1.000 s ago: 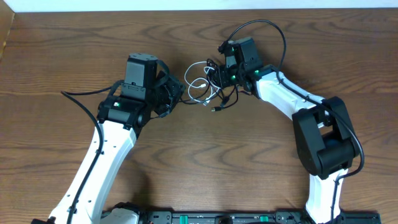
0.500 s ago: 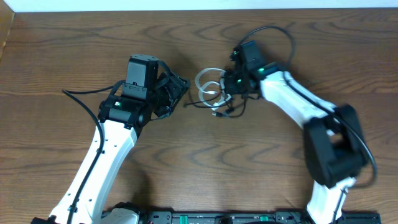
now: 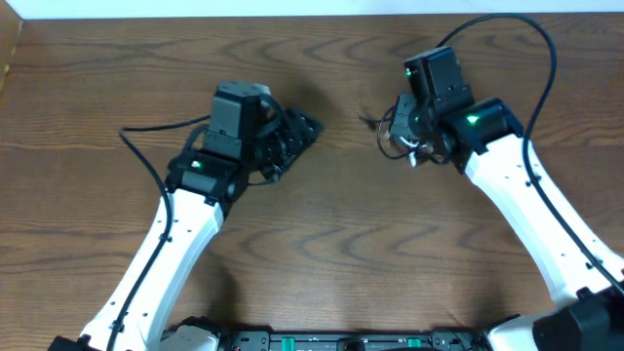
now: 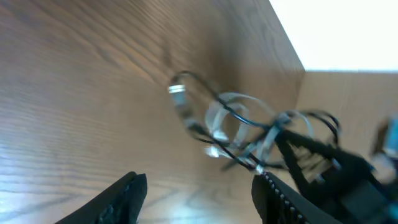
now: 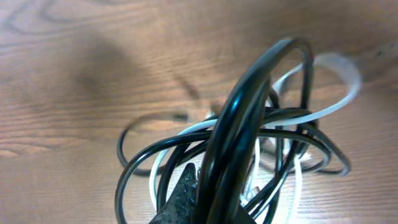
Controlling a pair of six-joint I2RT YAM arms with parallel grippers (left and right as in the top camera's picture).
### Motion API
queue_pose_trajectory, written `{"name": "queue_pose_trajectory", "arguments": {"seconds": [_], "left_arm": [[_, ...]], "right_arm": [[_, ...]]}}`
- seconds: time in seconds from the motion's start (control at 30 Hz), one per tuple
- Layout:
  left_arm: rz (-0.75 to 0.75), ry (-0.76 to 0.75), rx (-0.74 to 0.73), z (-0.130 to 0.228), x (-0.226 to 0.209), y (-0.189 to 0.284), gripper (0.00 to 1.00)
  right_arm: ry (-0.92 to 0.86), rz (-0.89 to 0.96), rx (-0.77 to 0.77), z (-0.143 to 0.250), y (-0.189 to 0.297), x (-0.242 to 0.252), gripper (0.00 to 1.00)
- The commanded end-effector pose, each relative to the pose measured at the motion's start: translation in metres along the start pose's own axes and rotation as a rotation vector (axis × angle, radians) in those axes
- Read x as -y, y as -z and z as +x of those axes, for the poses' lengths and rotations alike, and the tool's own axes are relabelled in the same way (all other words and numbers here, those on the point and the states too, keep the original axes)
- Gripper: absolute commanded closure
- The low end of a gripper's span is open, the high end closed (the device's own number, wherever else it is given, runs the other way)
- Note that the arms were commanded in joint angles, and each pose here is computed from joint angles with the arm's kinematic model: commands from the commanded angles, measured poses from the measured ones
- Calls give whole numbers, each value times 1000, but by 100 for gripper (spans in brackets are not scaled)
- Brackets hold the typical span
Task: Untangle cables
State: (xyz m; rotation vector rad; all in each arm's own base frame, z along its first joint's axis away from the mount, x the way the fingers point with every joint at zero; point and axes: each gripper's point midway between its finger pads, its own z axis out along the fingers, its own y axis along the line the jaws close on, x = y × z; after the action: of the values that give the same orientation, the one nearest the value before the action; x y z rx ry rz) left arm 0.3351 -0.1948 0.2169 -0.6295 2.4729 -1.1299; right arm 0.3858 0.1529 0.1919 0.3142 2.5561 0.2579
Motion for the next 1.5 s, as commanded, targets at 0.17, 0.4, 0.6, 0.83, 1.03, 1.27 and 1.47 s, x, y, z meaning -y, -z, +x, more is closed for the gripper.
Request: {"name": "queue_pose_trajectory", "arguments": {"seconds": [0.17,0.4,0.6,0.83,1.03,1.27,1.47], "left_arm": [[115,-215,-94,26,29,-5,41],[113,-240,-102,28,27,-9,41],[91,-253,-151,39,22,-29,41],[119,-294,-159,42,29,-43,41],[89,-274,-185,43,18,-55,45],[67,-260,-204,45,9,-64,57],[81,-270,-187,41,14,-64,67]], "right_arm": [[-45,-187,-112,15,2,-31,99],[-59,-344,-207,24,11,-53,99],[-55,-430,-240,27,18,-67,99],[-57,-460,-259,28,21,-70,99],[-56,-482,-265,28,23,-73,99],[-47,-510,-279,31,26,-77,99],[-43,-545,-300,33,30,-82,99]]}}
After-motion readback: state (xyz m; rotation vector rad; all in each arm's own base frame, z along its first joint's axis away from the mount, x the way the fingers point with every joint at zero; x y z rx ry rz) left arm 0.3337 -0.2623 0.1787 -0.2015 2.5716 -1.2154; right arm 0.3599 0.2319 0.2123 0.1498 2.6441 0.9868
